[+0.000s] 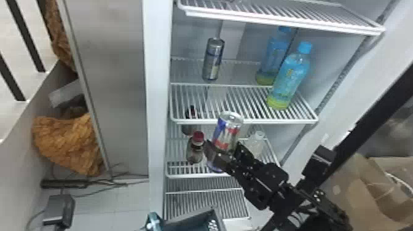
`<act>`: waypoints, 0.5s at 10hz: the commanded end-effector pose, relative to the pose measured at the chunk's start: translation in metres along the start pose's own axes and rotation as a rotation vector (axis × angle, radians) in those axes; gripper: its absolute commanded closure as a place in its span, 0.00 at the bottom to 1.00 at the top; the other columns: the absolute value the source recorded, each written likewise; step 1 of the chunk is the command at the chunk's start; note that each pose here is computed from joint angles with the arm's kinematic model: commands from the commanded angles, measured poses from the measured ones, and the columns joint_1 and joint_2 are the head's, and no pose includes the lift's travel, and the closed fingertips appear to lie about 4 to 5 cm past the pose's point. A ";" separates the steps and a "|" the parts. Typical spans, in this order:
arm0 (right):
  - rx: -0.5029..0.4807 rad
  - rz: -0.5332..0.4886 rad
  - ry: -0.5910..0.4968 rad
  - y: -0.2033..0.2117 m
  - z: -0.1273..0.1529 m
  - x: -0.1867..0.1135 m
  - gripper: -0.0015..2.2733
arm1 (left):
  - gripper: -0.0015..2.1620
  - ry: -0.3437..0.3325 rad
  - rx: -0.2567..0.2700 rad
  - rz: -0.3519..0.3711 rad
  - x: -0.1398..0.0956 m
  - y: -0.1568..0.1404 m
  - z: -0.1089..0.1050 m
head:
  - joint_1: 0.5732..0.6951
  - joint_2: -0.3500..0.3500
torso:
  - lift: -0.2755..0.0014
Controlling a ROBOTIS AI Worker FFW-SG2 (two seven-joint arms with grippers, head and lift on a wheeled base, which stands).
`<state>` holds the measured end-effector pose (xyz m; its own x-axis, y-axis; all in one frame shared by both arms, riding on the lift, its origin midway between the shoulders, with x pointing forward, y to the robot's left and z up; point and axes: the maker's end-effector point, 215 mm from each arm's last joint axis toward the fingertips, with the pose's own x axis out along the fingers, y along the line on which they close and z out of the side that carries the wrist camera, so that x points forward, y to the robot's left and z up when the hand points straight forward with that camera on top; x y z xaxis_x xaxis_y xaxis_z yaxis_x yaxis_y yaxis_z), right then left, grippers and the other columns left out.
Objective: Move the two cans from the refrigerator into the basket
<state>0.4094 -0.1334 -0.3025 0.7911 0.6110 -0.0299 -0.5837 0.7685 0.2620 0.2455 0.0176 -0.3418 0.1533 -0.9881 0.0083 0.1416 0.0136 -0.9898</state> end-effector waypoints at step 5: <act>0.080 0.113 0.128 0.029 -0.036 -0.024 0.49 | 0.55 0.013 0.005 0.004 0.001 0.000 -0.001 | 1.00 0.23 | 0.87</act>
<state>0.3692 -0.1181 -0.3253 0.6902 0.7164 -0.1024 -0.6524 0.6772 0.3403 0.2464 0.0161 -0.3415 0.1456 -0.9893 0.0039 0.1485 0.0180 -0.9887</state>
